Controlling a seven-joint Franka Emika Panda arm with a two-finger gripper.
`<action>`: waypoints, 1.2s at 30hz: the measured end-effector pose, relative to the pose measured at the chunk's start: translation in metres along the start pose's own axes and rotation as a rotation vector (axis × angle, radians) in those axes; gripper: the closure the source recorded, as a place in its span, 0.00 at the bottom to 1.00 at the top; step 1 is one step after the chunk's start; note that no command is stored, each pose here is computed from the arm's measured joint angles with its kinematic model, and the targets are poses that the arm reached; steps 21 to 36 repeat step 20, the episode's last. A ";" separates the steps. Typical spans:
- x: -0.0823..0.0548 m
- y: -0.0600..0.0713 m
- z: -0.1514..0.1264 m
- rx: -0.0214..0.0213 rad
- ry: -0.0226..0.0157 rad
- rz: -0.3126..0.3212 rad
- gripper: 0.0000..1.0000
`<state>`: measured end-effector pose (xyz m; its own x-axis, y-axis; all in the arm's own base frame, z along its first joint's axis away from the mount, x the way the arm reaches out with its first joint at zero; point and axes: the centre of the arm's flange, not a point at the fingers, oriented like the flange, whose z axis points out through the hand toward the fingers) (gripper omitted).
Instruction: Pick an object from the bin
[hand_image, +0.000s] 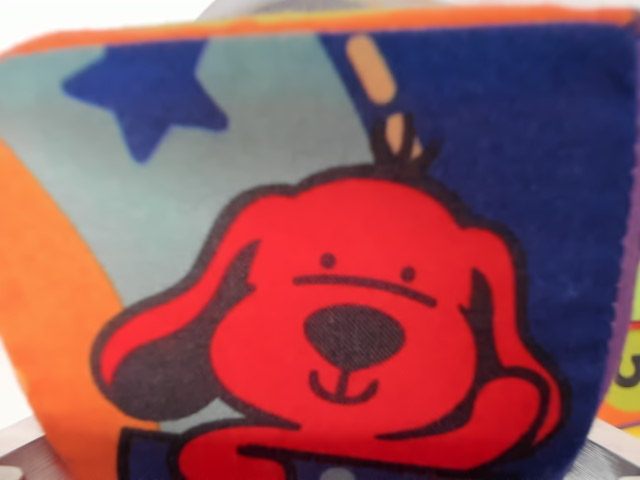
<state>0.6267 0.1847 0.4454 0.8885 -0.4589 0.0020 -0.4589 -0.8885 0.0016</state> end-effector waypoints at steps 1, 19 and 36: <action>0.000 0.000 -0.001 0.0001 0.0000 0.000 1.00; 0.000 0.000 -0.003 -0.0003 -0.0004 0.000 1.00; 0.000 0.000 -0.003 -0.0003 -0.0004 0.000 1.00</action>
